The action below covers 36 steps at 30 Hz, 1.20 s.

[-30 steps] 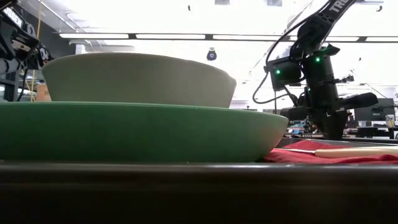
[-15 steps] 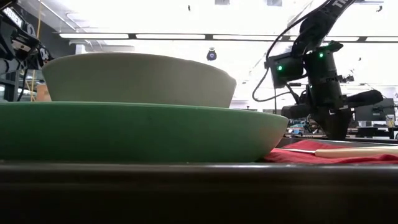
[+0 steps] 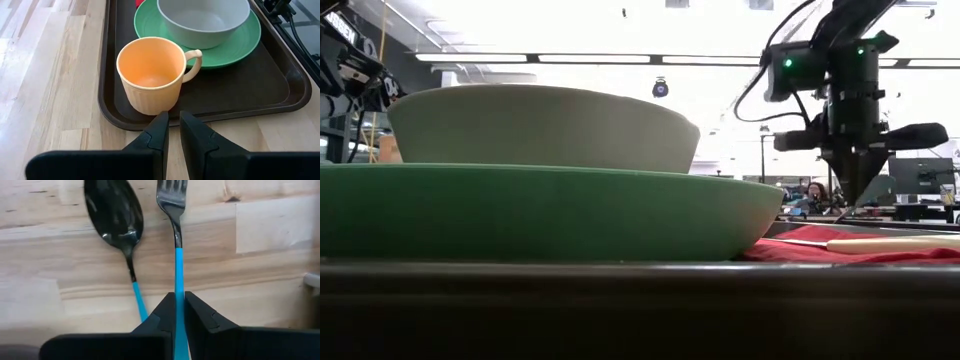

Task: Set up tray
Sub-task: Put the blue fork on the red napkin to the left side of the yellow knife

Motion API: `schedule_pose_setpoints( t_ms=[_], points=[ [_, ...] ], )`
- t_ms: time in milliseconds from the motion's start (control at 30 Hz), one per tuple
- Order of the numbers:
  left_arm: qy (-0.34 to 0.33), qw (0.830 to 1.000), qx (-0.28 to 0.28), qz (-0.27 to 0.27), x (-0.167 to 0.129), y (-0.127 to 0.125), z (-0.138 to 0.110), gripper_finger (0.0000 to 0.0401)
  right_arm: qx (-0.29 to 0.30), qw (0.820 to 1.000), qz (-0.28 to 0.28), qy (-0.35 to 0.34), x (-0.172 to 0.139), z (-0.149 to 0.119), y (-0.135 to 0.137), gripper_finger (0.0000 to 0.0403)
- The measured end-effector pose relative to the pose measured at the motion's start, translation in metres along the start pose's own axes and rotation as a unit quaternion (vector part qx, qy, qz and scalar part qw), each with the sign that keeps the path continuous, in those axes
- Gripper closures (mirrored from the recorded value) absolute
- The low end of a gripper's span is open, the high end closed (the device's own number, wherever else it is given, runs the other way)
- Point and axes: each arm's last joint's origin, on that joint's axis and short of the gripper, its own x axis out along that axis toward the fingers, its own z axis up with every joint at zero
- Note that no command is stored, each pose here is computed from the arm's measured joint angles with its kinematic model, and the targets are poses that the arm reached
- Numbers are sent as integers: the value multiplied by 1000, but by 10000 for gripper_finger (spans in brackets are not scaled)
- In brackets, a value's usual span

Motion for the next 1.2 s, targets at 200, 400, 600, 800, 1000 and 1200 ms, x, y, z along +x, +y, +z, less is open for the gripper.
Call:
schedule_pose_setpoints(
  t_ms=[200,400,600,800,1000,1200],
  points=[
    [0,1000,0,0,0,0,0,322,2,1000,10,-8,-4,-9,-1,402],
    [0,1000,0,0,0,0,0,322,0,1000,1,-8,-5,-12,-2,402],
    [0,1000,0,0,0,0,0,322,7,1000,3,-13,-5,-12,-2,399],
    [0,1000,0,0,0,0,0,322,9,1000,12,-27,-5,-11,0,402],
    [0,1000,0,0,0,0,0,322,9,997,26,-74,-5,-8,3,391],
    [0,1000,1,0,0,0,0,322,-15,996,22,-80,-4,-2,3,343]
  ],
)
